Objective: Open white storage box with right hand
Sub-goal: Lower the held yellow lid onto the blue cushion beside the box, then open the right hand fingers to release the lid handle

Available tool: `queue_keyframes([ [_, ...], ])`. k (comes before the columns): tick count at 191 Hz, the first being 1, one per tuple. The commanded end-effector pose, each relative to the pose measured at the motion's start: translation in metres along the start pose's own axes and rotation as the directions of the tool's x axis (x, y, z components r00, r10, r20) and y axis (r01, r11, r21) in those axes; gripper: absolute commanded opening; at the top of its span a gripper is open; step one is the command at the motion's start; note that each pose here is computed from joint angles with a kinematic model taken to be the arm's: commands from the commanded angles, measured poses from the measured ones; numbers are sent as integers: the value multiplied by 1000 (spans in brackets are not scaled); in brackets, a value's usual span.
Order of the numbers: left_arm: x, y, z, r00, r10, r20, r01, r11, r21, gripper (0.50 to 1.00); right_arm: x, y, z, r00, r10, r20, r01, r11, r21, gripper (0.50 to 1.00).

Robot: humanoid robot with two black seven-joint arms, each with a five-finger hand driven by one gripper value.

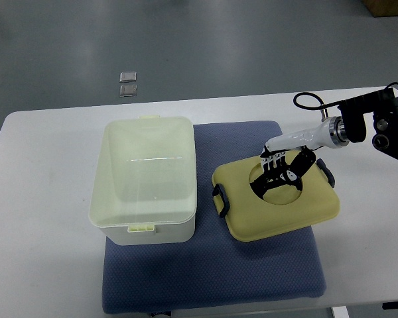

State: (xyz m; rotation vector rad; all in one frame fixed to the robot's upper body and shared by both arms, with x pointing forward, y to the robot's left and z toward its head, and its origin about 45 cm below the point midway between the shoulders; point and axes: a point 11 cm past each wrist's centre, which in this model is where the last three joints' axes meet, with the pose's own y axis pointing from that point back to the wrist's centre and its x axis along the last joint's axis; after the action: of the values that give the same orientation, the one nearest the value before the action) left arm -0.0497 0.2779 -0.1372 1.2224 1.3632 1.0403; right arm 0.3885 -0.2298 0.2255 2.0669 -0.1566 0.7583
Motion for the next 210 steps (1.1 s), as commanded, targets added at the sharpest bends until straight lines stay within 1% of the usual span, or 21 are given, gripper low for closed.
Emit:
queue_keyframes([
  [1, 0, 0, 0, 1000, -1, 1, 1, 1000, 0, 1000, -3, -3, -2, 1000, -6, 3, 6, 1000, 7, 500],
  [47, 0, 0, 2, 1000, -1, 1, 1, 1000, -3, 1000, -12, -9, -1, 1000, -8, 21, 8, 1000, 17, 500],
  [99, 0, 0, 2, 1000, -1, 1, 1, 1000, -3, 1000, -13, -11, 1, 999, 26, 34, -26, 999, 21, 500],
  [100, 0, 0, 2, 1000, -1, 1, 1, 1000, -3, 1000, -13, -11, 1, 999, 26, 34, -26, 999, 21, 612],
  [101, 0, 0, 2, 1000, -1, 1, 1, 1000, -3, 1000, -13, -11, 1, 999, 26, 34, -26, 999, 21, 613],
  [102, 0, 0, 2, 1000, -1, 1, 1, 1000, -3, 1000, -14, -11, 1, 999, 26, 36, -27, 999, 22, 746],
  [103, 0, 0, 2, 1000, -1, 1, 1, 1000, -3, 1000, -14, -11, 1, 999, 26, 36, -27, 999, 22, 748],
  [104, 0, 0, 2, 1000, -1, 1, 1, 1000, -3, 1000, -14, -11, 1, 999, 25, 37, -26, 999, 22, 861],
  [105, 0, 0, 2, 1000, -1, 1, 1, 1000, -3, 1000, -14, -11, 1, 999, 25, 37, -26, 999, 22, 862],
  [106, 0, 0, 2, 1000, -1, 1, 1, 1000, -3, 1000, -15, -11, 1, 999, 23, 39, -24, 999, 23, 949],
  [153, -1, 0, 2, 1000, -3, 0, 3, 1000, -4, 1000, -14, -5, 8, 999, 12, 49, -12, 1000, 5, 952],
  [170, 0, 0, 2, 1000, -1, 0, 1, 1000, -4, 1000, -12, -2, 6, 997, 2, 72, -4, 1000, 21, 952],
  [210, 0, 0, 2, 1000, 0, -2, 0, 1000, -4, 1000, 15, 13, -1, 983, 93, 156, -106, 991, 80, 952],
])
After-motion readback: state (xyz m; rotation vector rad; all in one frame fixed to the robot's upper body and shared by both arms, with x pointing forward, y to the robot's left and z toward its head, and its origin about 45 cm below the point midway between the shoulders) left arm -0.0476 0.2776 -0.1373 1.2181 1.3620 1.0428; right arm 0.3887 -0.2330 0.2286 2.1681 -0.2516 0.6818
